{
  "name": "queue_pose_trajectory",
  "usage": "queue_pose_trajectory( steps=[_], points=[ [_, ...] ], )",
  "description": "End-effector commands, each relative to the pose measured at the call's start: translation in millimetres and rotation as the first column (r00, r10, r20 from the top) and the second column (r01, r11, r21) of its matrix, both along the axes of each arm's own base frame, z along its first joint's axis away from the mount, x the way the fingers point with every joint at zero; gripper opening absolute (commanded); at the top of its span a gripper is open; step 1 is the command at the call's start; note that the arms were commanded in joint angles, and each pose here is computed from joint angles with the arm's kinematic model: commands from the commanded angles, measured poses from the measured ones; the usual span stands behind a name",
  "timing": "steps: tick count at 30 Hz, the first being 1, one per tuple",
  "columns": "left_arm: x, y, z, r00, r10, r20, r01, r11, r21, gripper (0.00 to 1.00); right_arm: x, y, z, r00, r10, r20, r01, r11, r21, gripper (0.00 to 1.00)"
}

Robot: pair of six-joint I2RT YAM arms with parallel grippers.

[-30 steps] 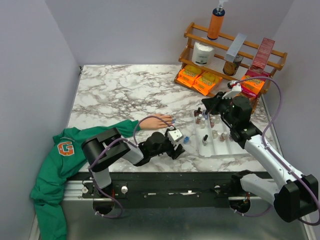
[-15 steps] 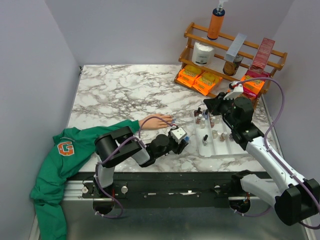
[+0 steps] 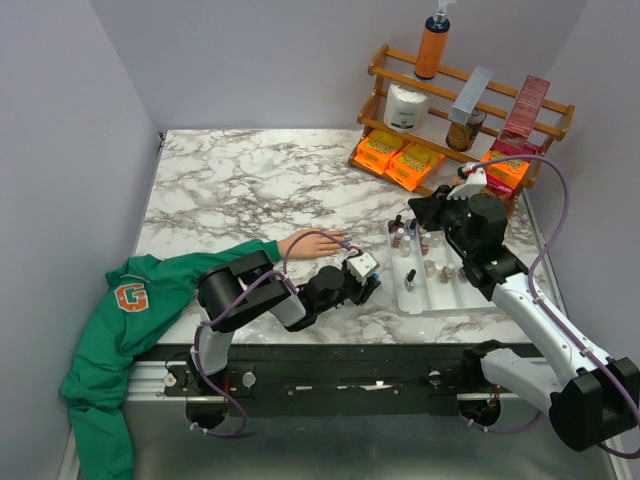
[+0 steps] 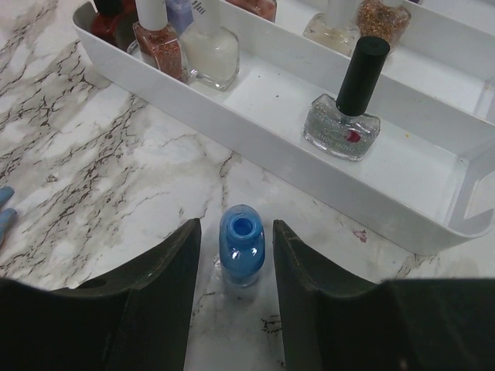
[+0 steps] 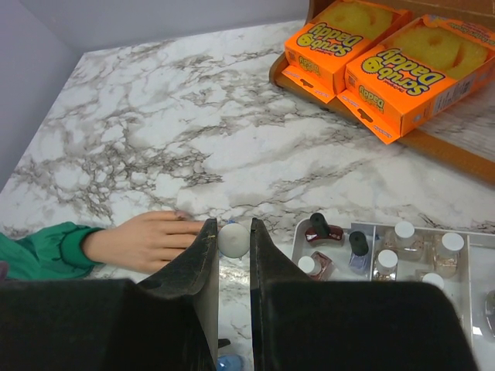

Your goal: Paint the nails

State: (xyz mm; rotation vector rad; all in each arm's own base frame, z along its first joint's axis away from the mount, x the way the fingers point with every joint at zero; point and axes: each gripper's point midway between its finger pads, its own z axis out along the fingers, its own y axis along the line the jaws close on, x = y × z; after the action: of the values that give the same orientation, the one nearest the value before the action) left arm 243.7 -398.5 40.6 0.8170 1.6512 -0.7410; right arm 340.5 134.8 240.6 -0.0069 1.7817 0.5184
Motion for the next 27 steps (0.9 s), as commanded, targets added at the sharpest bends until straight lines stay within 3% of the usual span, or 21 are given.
queue_pose_trajectory(
  steps=[1, 13, 27],
  points=[
    [-2.5, -0.6, 3.3, 0.999, -0.007, 0.035, 0.008, 1.0, -0.026, 0.49, 0.9, -7.4, 10.3, 0.999, -0.027, 0.019, 0.027, 1.0, -0.014, 0.01],
    [-4.0, 6.0, 0.3, 0.999, 0.009, 0.031, -0.008, 1.0, -0.025, 0.49, 0.5, -11.0, 11.1, 0.999, -0.04, 0.025, 0.041, 0.999, -0.015, 0.01],
    [-5.9, -0.9, -3.6, 1.0, -0.023, 0.021, 0.023, 1.0, -0.007, 0.32, 0.2, -13.9, 13.7, 0.998, -0.047, 0.031, 0.048, 0.999, -0.018, 0.01]
  ],
)
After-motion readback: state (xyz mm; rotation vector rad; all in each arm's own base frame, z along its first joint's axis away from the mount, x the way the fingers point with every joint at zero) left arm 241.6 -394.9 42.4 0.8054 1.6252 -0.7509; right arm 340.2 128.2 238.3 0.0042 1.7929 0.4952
